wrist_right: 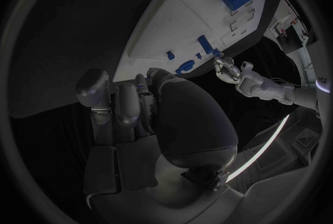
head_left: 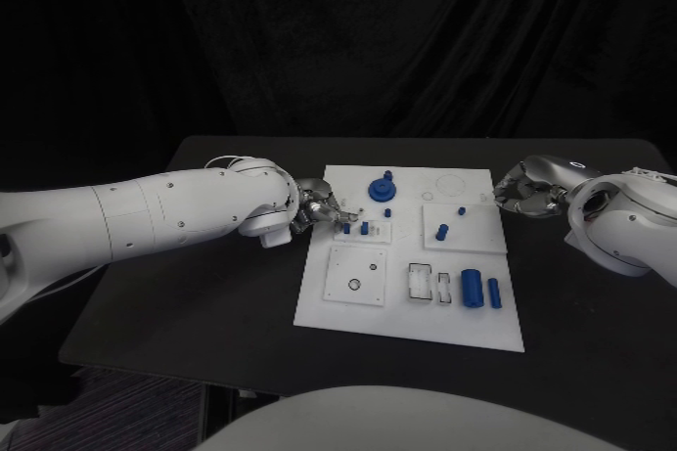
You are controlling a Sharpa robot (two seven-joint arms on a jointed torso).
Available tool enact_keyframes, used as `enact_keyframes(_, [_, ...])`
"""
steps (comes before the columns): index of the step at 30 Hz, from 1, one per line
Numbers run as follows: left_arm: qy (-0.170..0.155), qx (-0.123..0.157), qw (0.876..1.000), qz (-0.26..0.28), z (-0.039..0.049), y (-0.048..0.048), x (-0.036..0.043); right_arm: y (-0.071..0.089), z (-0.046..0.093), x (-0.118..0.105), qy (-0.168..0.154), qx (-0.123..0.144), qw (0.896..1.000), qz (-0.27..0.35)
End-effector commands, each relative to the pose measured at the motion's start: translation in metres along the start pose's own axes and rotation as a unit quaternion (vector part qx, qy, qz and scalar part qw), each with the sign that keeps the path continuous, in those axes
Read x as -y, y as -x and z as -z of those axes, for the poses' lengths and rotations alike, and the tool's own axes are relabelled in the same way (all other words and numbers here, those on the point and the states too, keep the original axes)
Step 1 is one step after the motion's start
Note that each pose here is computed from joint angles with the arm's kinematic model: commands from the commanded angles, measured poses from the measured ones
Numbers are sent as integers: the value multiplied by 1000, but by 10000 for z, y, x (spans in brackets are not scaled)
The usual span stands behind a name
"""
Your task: Assemble the parts on the task board
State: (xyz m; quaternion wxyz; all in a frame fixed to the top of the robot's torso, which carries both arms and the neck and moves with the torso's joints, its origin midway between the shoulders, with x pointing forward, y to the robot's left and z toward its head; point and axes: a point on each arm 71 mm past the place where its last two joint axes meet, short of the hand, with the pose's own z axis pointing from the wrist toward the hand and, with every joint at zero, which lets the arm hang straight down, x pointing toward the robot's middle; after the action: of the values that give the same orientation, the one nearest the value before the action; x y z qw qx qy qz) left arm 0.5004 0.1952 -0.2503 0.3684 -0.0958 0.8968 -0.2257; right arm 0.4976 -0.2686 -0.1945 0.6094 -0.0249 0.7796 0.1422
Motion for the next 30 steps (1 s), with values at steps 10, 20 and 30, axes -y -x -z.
enact_keyframes(10, [-14,3,1000,3,-7,-9,26,-16,5,15,-9,-3,1000,2])
enact_keyframes(20, [-43,56,997,-26,31,51,56,-14,14,23,-8,-2,1000,1])
enact_keyframes(30, [-199,268,932,-143,318,276,259,23,54,39,1,20,1000,-6])
